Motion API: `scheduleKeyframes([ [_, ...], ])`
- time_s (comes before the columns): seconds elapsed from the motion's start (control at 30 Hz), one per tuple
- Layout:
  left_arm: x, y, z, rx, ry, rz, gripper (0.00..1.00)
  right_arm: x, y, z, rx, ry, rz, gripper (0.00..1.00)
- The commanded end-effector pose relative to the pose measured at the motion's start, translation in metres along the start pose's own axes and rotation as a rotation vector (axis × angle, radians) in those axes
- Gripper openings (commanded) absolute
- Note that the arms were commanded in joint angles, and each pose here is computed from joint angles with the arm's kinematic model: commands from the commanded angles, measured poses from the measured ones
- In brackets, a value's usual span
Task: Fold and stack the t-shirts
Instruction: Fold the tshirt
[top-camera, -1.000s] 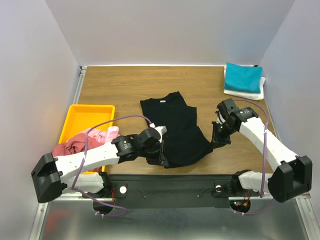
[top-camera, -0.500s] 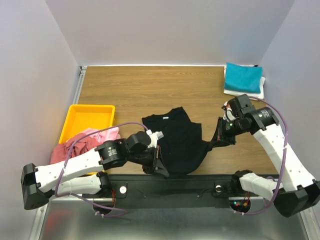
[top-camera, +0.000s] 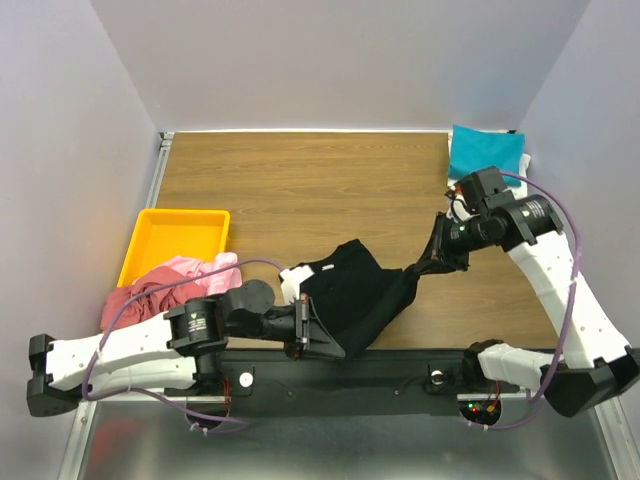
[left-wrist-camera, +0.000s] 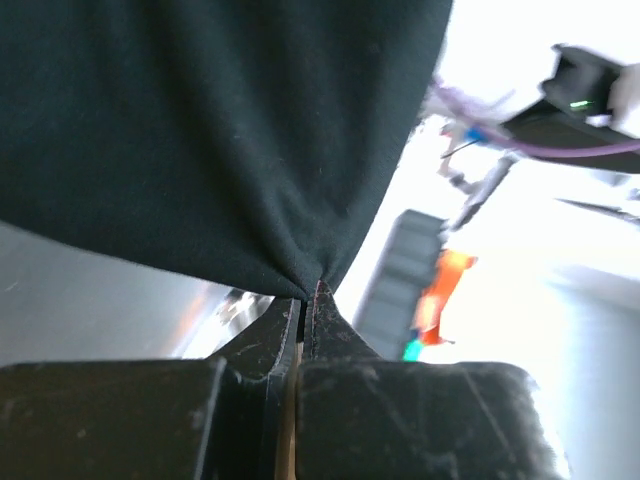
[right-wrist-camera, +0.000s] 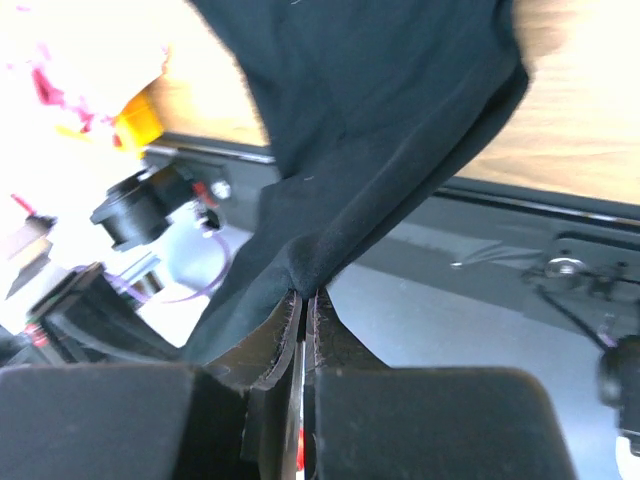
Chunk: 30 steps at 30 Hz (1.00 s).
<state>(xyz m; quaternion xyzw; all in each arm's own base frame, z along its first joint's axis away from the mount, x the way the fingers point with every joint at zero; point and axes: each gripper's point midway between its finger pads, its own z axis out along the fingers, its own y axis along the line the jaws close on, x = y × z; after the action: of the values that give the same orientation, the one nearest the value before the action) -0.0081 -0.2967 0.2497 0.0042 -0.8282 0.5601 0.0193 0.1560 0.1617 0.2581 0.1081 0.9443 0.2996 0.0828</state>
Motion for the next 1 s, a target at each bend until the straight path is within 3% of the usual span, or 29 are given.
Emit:
scheduleKeyframes([
  [0.0, -0.013, -0.015, -0.006, 0.155, -0.068, -0.09, 0.0, -0.021, -0.008, 0.007, 0.075, -0.057, -0.057, 0.0],
  [0.97, -0.084, 0.063, -0.011, 0.18, -0.311, -0.178, 0.0, -0.137, 0.016, 0.088, 0.073, -0.169, -0.202, 0.0],
])
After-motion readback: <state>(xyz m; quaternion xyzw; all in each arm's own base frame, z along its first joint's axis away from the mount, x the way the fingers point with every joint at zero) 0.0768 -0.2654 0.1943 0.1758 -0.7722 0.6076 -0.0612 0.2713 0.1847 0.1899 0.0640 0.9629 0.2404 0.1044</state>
